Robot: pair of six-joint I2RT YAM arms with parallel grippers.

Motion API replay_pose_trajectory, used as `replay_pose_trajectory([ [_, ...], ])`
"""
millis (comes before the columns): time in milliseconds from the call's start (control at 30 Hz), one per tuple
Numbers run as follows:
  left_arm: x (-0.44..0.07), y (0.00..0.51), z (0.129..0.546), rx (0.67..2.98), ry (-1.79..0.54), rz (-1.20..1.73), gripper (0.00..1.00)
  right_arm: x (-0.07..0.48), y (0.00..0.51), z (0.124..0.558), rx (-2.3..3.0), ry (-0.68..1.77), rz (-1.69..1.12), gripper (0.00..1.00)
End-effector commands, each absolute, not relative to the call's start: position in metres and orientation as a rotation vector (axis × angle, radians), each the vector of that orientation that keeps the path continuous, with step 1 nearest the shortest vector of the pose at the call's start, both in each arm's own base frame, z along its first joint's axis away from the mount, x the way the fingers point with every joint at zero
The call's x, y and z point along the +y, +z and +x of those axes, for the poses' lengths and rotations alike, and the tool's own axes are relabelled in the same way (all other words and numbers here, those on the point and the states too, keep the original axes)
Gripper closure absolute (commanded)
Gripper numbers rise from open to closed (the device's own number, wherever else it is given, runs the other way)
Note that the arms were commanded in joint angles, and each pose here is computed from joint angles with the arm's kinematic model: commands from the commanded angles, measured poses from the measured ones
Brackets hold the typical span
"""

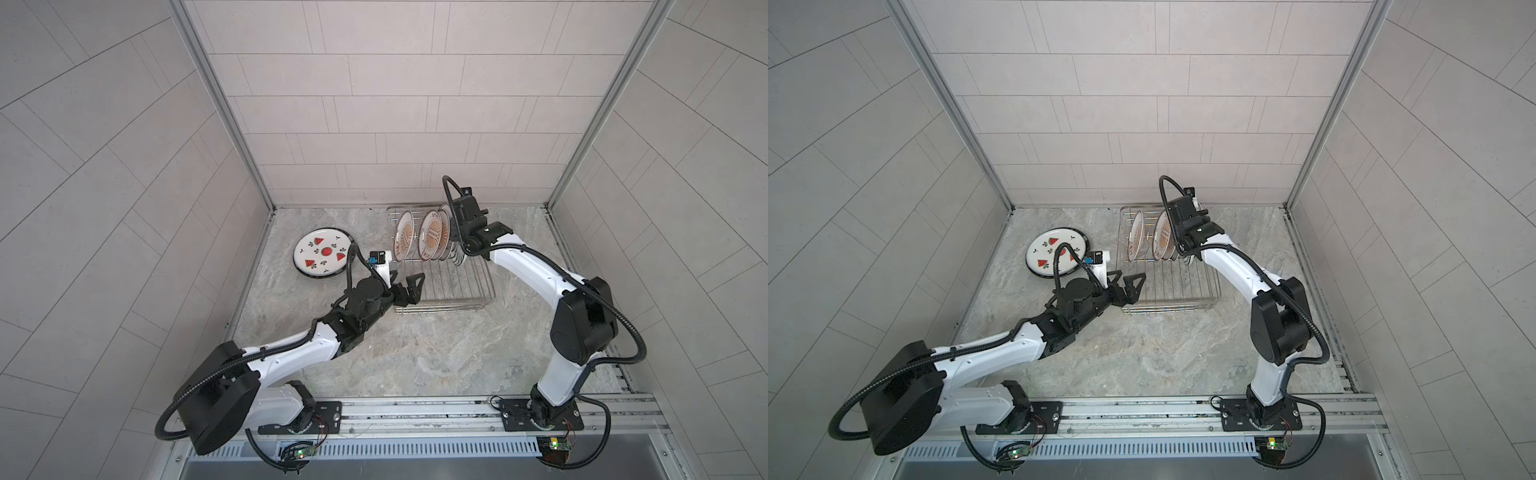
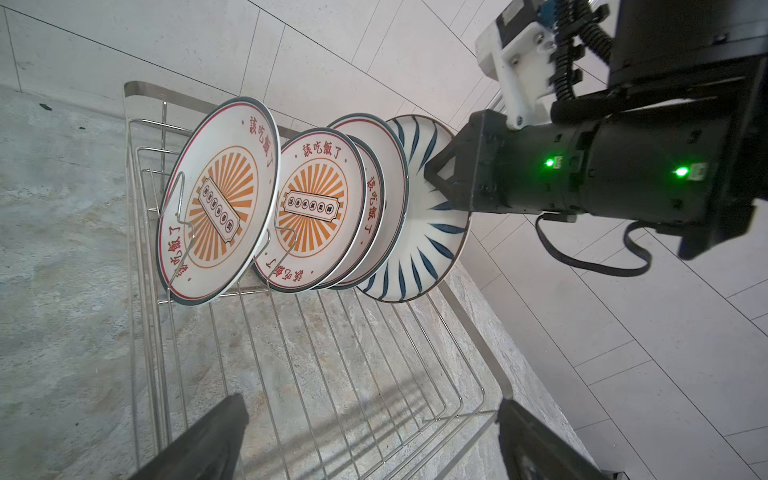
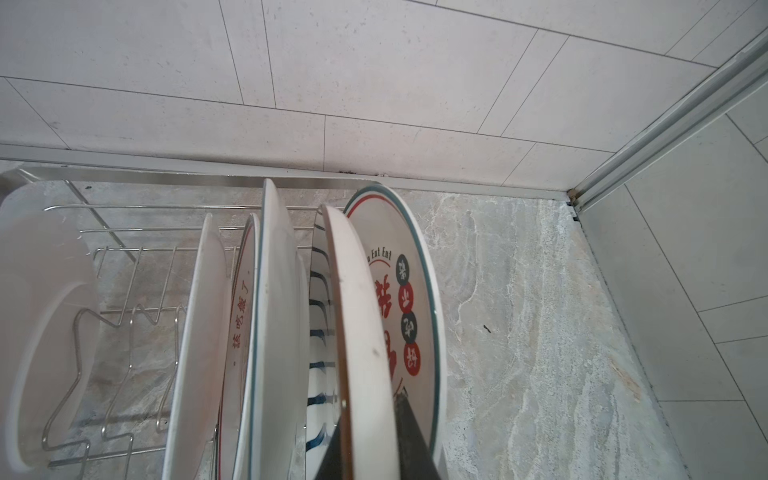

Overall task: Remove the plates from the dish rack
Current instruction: 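Grasp the blue-striped plate rim with the right gripper and lift it, then pass the blue-striped plate from the right gripper to the left gripper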

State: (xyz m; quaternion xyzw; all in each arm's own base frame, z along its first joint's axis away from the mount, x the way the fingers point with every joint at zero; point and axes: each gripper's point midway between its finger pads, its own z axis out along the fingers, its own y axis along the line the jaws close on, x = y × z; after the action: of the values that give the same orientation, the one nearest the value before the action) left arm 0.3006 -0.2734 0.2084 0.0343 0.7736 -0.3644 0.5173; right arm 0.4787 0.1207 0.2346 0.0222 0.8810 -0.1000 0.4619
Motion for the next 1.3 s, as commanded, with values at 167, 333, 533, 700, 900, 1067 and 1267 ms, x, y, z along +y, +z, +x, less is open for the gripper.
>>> replay_pose_trajectory([
  [167, -0.27, 0.223, 0.3, 1.829, -0.864, 0.077, 0.0, 0.095, 0.321, 0.44, 1.955, -0.223, 0.149, 0.94],
  [333, -0.273, 0.226, 0.297, 1.826, -0.891, 0.095, 0.0, 0.084, 0.334, 0.413, 1.924, -0.182, 0.167, 0.94],
  [533, -0.271, 0.228, 0.292, 1.821, -0.903, 0.101, 0.0, 0.076, 0.341, 0.381, 1.9, -0.106, 0.181, 0.94],
  [700, -0.268, 0.231, 0.291, 1.809, -0.86, 0.148, 0.0, 0.086, 0.346, 0.359, 1.873, 0.079, 0.147, 0.94],
  [900, -0.256, 0.231, 0.287, 1.833, -0.793, 0.176, 0.0, 0.098, 0.351, 0.342, 1.834, 0.275, 0.112, 0.94],
  [1067, -0.253, 0.238, 0.277, 1.808, -0.936, 0.199, 0.0, 0.11, 0.348, 0.338, 1.807, 0.475, 0.101, 0.94],
  [1267, -0.245, 0.24, 0.275, 1.789, -1.035, 0.219, 0.0, 0.143, 0.351, 0.341, 1.783, 0.744, 0.025, 0.94],
])
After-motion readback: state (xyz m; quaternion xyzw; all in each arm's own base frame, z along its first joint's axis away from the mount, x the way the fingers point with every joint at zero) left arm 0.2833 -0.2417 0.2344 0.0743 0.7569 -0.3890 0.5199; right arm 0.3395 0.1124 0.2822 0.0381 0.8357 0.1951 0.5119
